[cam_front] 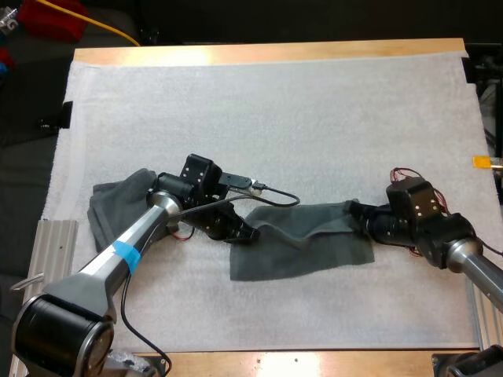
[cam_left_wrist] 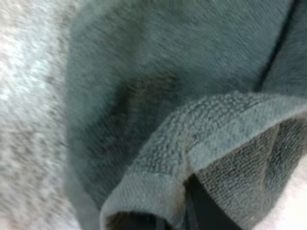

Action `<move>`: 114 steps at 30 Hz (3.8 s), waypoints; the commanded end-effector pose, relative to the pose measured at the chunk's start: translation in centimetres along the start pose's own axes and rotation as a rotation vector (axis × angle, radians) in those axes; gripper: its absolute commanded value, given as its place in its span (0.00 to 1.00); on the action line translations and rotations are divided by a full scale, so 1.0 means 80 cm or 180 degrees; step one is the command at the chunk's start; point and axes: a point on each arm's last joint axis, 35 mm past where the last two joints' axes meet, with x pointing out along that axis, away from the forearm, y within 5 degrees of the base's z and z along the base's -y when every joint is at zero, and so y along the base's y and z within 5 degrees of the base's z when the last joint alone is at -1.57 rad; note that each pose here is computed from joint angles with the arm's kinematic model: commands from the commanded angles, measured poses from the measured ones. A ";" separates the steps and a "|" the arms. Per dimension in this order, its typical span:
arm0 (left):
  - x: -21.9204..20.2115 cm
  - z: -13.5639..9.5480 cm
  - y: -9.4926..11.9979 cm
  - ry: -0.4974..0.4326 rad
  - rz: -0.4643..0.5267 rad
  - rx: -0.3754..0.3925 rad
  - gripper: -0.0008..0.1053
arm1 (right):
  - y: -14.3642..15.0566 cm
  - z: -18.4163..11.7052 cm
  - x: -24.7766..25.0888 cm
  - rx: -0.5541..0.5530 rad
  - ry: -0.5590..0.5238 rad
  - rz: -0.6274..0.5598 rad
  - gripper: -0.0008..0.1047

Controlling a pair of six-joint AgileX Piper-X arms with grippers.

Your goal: Pick towel from pile, fold and stack

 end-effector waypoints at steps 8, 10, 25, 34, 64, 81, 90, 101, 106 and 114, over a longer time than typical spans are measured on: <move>-0.002 0.007 0.000 -0.0156 0.0162 0.0070 0.08 | 0.000 0.006 0.000 0.0007 -0.0115 -0.0038 0.06; -0.002 0.008 0.000 -0.0172 0.0159 0.0079 0.16 | 0.000 0.006 0.000 0.0007 -0.0124 -0.0052 0.07; -0.002 0.009 0.002 -0.0210 0.0322 0.0028 0.66 | 0.011 0.021 -0.002 -0.0092 -0.0433 0.0233 0.51; -0.003 0.002 0.003 -0.0078 0.0344 0.0036 0.66 | 0.017 0.025 -0.003 -0.0324 -0.0500 0.0440 0.63; -0.168 -0.088 -0.081 -0.1152 0.0146 0.0576 0.66 | 0.007 -0.021 -0.081 -0.1202 -0.0106 -0.0018 0.63; -0.203 -0.124 -0.102 -0.1372 -0.0365 0.0638 0.66 | -0.001 -0.024 -0.090 -0.1313 -0.0132 -0.0338 0.63; -0.203 -0.124 -0.103 -0.1347 -0.0431 0.0654 0.66 | -0.035 -0.005 -0.102 -0.0957 -0.0207 -0.0205 0.63; -0.203 -0.124 -0.103 -0.1334 -0.0465 0.0638 0.66 | -0.071 0.008 -0.116 -0.0814 -0.0302 0.0100 0.63; -0.203 -0.125 -0.104 -0.1307 -0.0524 0.0649 0.66 | -0.084 0.011 -0.105 -0.0717 -0.0169 0.0185 0.63; -0.201 -0.128 -0.103 -0.1238 -0.0509 0.0603 0.66 | -0.097 0.013 -0.067 -0.0672 0.0228 0.0487 0.63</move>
